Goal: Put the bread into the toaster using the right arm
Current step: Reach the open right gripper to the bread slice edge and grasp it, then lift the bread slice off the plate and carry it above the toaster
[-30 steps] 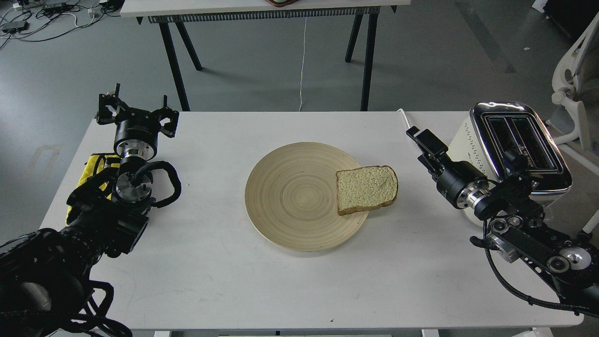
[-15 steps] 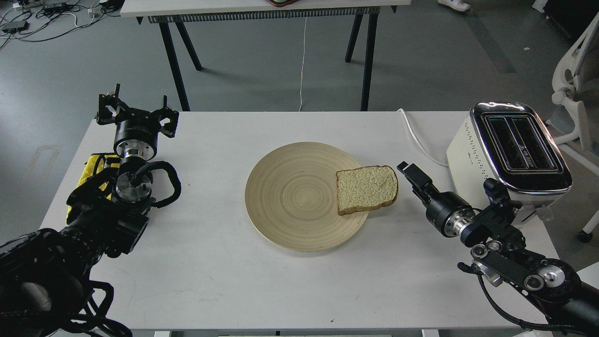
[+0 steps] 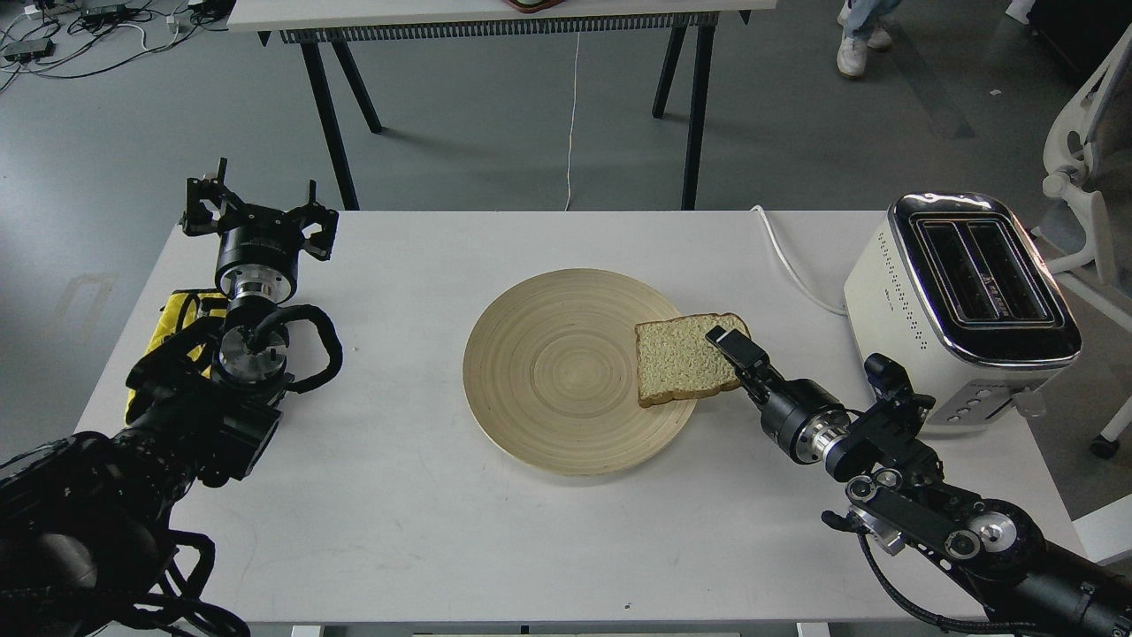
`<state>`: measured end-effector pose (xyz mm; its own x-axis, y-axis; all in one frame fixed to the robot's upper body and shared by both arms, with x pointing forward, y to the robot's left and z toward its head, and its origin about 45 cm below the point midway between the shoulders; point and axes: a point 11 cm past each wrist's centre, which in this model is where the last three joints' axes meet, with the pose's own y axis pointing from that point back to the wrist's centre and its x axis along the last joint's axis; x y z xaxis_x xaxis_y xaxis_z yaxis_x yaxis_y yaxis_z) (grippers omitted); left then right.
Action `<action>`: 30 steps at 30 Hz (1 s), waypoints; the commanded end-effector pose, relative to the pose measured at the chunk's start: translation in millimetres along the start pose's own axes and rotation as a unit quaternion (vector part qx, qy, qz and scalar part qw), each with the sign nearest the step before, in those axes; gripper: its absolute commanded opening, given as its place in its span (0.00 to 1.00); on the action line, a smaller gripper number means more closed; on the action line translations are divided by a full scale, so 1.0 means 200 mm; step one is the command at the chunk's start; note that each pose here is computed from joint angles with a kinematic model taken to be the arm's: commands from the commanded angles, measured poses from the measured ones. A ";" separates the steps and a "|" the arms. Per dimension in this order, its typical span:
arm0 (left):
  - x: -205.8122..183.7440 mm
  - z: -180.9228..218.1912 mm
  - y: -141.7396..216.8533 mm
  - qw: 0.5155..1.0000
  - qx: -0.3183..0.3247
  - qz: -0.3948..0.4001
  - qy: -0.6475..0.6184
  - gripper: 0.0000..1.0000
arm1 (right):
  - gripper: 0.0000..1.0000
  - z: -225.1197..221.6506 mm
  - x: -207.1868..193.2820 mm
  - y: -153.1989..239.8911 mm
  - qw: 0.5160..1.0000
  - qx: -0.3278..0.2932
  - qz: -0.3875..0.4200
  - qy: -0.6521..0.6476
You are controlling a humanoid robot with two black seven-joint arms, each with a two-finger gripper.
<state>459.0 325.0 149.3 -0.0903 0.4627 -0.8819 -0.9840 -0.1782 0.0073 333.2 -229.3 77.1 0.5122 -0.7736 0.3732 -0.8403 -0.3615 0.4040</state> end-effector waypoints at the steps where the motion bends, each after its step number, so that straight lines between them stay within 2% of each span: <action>1: 0.00 0.00 0.00 1.000 0.000 0.000 0.000 1.00 | 0.45 0.01 -0.03 0.01 1.000 -0.003 -0.009 0.005; 16: 0.00 0.00 0.00 1.000 0.000 0.000 0.000 1.00 | 0.01 0.00 0.01 0.01 1.000 0.001 0.016 0.005; 23: 0.00 0.00 0.00 1.000 -0.001 0.000 0.000 1.00 | 0.00 -0.11 0.10 0.02 0.999 0.030 0.039 0.010; 30: 0.00 0.00 0.00 1.000 0.000 0.000 0.000 1.00 | 0.00 -0.31 0.35 0.06 0.992 0.084 0.093 0.001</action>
<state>459.0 325.1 149.5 -0.0901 0.4626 -0.8820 -0.9839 -0.1785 0.0068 359.2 -244.3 134.8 0.3896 -0.8190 0.4213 -0.9183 -0.3110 0.2448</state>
